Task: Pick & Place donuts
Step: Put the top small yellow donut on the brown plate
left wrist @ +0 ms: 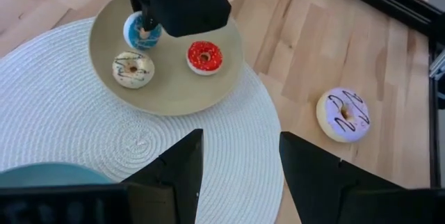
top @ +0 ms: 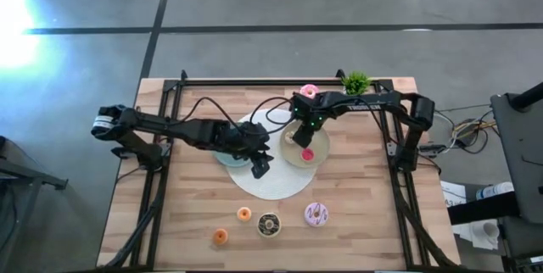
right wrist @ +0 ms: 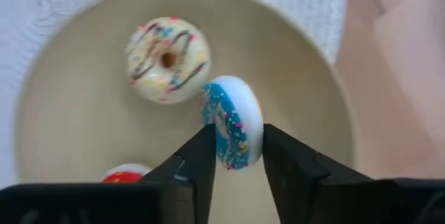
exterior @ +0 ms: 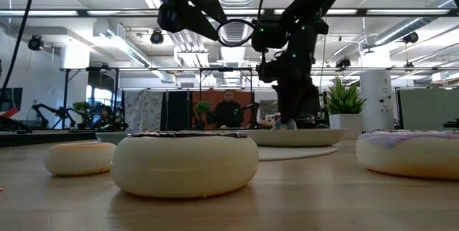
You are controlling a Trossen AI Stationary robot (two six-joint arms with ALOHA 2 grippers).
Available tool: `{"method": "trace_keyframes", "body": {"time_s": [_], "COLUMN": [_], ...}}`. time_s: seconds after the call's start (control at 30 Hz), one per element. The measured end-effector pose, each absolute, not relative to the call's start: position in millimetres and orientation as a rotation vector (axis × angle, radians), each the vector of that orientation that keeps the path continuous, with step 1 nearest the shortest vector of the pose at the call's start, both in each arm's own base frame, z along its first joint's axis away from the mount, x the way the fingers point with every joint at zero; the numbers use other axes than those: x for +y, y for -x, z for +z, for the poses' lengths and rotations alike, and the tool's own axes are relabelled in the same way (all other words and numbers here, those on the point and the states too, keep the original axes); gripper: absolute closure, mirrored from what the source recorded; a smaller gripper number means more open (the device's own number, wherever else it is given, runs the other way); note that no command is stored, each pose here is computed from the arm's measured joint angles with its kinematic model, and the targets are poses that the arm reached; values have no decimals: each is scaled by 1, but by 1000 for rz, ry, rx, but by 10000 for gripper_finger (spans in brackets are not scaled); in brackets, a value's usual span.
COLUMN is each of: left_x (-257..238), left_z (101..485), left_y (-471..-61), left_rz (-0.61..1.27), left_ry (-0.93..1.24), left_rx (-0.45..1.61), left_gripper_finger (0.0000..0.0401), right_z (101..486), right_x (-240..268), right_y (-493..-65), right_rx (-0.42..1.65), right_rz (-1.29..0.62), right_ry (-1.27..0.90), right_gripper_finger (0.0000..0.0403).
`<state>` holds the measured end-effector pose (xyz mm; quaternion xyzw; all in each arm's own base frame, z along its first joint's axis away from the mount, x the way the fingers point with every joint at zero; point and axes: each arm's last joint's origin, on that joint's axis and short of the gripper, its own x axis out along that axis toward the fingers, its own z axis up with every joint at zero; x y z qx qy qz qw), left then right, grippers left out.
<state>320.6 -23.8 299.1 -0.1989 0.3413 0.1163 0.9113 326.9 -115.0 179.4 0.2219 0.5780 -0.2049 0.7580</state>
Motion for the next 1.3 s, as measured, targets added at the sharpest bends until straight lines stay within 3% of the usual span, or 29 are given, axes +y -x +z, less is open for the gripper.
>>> {"method": "trace_keyframes", "body": {"time_s": [0.33,0.57,0.73,1.0,1.3], "left_x": [-24,-65,-106,-138,-173], "left_z": [288,270,237,204,188], "left_y": [-308,-282,-266,-256,-256], "left_rz": [286,127,-70,-120,-250], "left_ry": [370,109,-76,52,-83], "left_rx": [863,1104,1125,1056,992], "left_gripper_finger": [238,238,238,238,238], "right_z": [192,238,259,261,245], "right_x": [-113,-72,-32,7,31], "right_y": [-321,-317,-311,-309,-311], "right_rx": [1279,1139,1040,1014,1063], "right_rz": [-537,-165,-9,-26,-40], "right_ry": [-225,76,216,35,-59], "right_gripper_finger": [233,221,220,220,220]}}
